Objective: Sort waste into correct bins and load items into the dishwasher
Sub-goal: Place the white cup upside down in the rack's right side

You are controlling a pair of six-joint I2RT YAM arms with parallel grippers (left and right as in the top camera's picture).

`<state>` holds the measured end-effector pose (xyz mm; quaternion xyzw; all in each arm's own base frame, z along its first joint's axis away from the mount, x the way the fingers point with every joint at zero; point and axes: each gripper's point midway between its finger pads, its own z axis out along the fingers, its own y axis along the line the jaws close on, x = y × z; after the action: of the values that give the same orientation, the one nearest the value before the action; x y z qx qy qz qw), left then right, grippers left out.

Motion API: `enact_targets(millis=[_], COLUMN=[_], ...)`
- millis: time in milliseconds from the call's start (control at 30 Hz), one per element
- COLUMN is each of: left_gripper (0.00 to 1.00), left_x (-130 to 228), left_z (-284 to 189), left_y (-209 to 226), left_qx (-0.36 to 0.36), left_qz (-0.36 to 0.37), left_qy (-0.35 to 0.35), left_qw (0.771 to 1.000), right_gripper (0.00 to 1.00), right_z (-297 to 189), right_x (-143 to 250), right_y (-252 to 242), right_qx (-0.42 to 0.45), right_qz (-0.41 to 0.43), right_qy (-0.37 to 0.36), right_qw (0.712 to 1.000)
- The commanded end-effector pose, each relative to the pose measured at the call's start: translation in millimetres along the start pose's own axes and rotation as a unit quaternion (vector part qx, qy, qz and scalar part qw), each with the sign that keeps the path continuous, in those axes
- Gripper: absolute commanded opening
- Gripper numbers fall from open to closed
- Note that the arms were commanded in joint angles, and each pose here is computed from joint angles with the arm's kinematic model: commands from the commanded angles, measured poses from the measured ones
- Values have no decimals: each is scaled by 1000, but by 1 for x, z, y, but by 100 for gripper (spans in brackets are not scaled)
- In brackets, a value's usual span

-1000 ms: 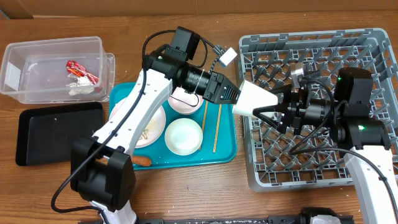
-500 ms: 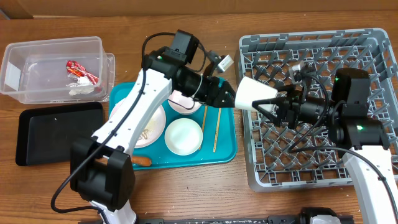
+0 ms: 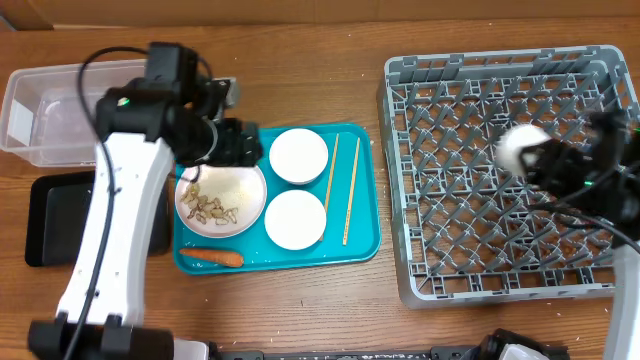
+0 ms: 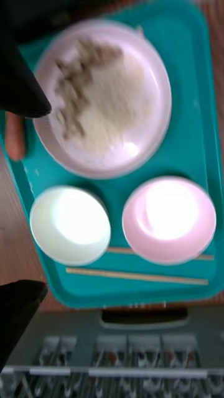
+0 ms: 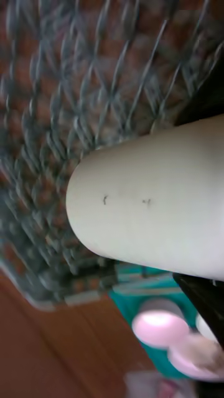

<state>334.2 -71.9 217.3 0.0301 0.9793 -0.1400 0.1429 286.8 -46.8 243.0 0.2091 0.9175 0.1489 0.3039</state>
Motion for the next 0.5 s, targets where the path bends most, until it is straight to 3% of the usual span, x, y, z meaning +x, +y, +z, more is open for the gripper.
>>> enact_targets(millis=[0, 167, 467], left_gripper=[86, 87, 88], left_x=[-1, 2, 2], left_z=[-18, -20, -20], left_y=[36, 44, 44], left_qx=[-91, -99, -99], left_qz=[-10, -22, -22], left_qy=[-18, -12, -12], left_qw=[996, 995, 995], right_gripper=[32, 33, 37], right_z=[-26, -32, -1], right_x=[-11, 6, 22], right_y=[-68, -119, -154], right_qx=[166, 257, 286], right_qz=[79, 138, 186], right_qy=[-42, -5, 78], right_qw=[982, 957, 937])
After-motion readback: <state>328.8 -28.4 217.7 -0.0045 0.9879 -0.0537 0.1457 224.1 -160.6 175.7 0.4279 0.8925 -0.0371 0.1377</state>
